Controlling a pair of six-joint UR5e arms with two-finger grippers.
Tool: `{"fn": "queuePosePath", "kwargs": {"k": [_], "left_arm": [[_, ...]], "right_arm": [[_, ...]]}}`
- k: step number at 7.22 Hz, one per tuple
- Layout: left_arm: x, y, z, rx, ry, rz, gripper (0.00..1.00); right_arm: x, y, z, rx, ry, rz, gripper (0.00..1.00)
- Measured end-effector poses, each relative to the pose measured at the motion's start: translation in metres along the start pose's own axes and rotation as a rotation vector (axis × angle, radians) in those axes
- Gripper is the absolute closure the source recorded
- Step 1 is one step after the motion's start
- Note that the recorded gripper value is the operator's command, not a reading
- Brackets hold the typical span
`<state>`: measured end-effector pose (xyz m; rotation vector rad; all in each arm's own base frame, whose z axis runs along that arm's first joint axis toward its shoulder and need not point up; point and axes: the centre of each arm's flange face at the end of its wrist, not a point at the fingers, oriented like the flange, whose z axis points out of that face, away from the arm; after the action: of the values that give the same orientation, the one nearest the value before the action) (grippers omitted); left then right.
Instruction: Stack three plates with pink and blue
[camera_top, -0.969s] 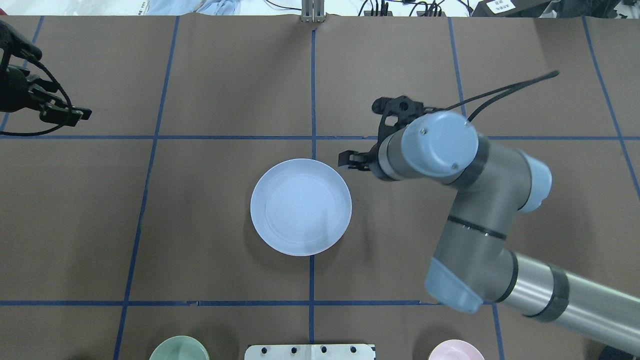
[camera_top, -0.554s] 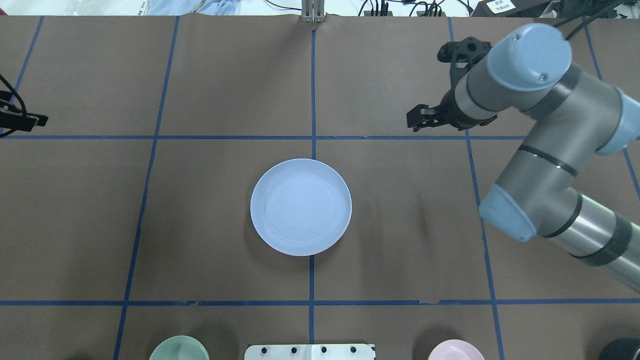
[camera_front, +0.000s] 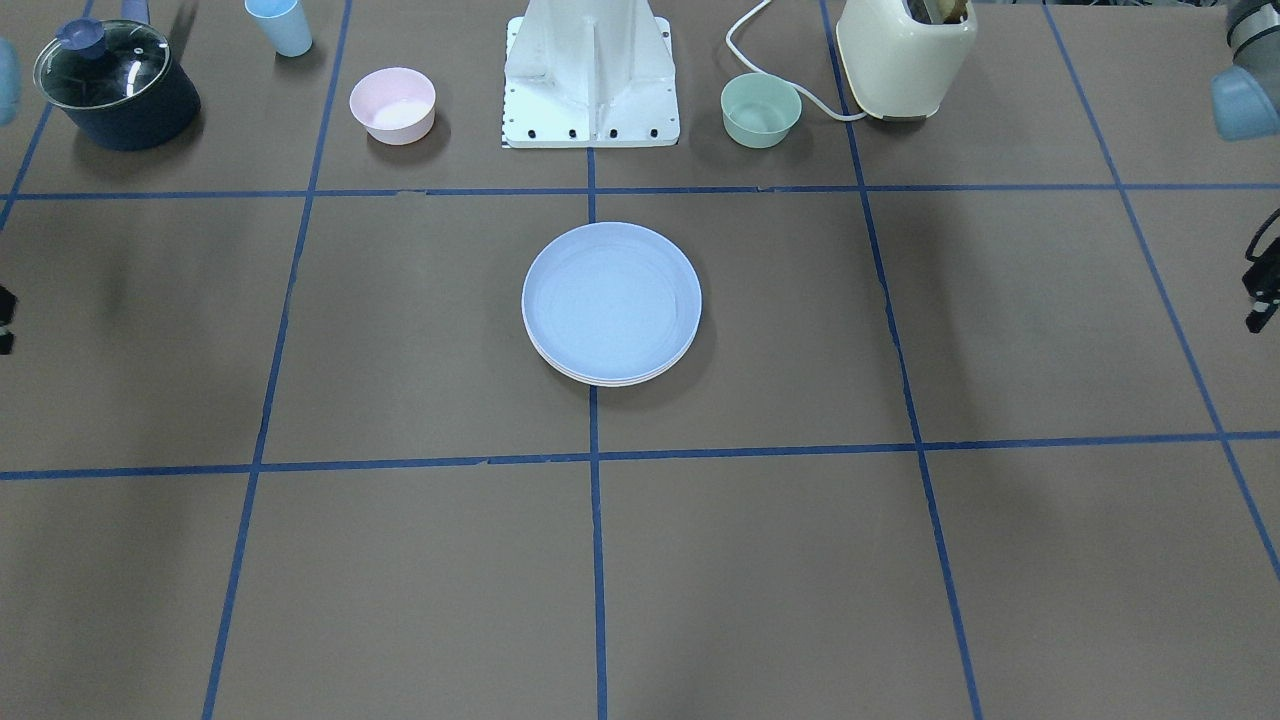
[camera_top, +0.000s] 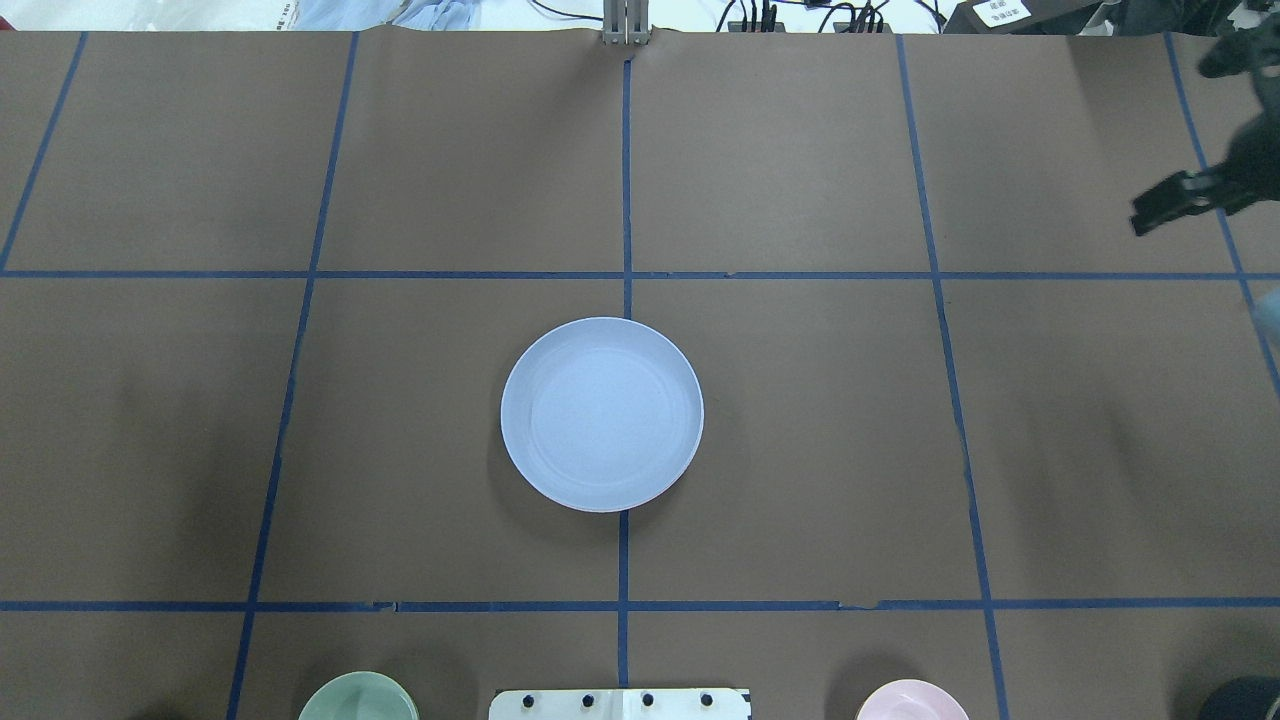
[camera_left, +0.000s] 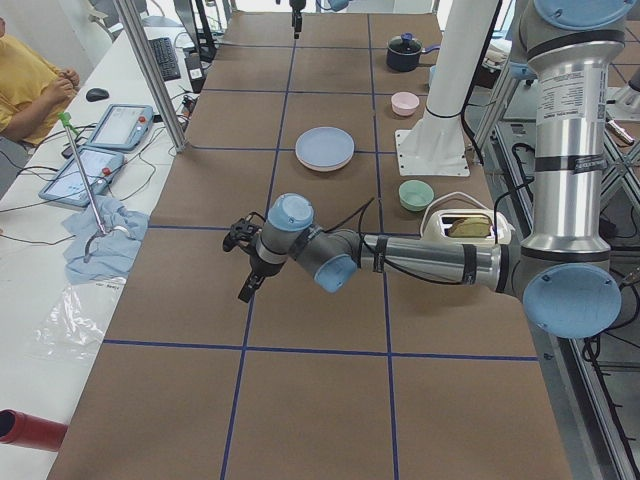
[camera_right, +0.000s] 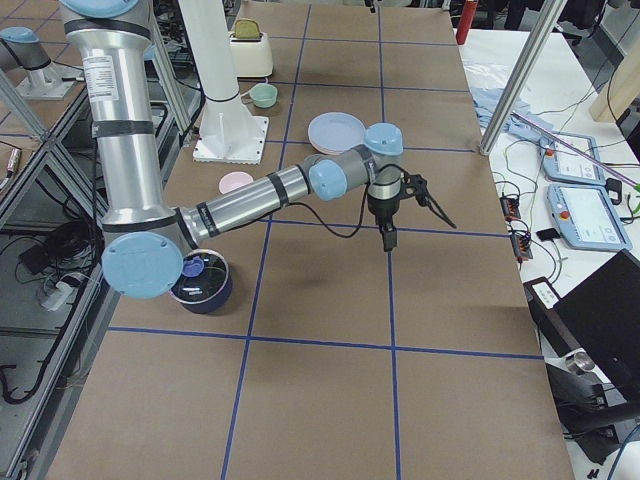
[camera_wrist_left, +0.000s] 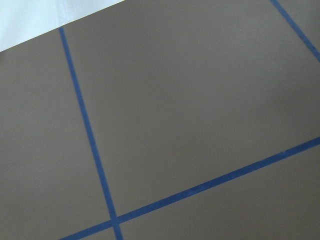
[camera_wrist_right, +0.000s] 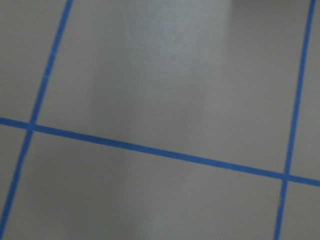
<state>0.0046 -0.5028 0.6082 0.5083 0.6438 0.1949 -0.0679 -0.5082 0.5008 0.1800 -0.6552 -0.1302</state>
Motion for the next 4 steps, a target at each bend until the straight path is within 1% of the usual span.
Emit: {"fn": "queuePosePath", "kwargs": {"k": [1, 2, 3, 4], "left_arm": [[-0.041, 0.017, -0.007, -0.023, 0.004, 0.001, 0.0], [-0.072, 0.034, -0.017, -0.048, 0.028, -0.026, 0.0], [-0.092, 0.048, -0.024, -0.081, 0.037, -0.079, 0.0], [-0.101, 0.057, -0.029, -0.121, 0.049, -0.135, 0.0]], "right_arm": [[0.053, 0.034, 0.008, -0.039, 0.012, 0.011, 0.0], [0.098, 0.062, 0.018, -0.073, 0.017, 0.012, 0.0], [0.132, 0.083, 0.024, -0.093, -0.004, 0.021, 0.0], [0.154, 0.104, 0.028, -0.105, -0.048, 0.049, 0.0]]}}
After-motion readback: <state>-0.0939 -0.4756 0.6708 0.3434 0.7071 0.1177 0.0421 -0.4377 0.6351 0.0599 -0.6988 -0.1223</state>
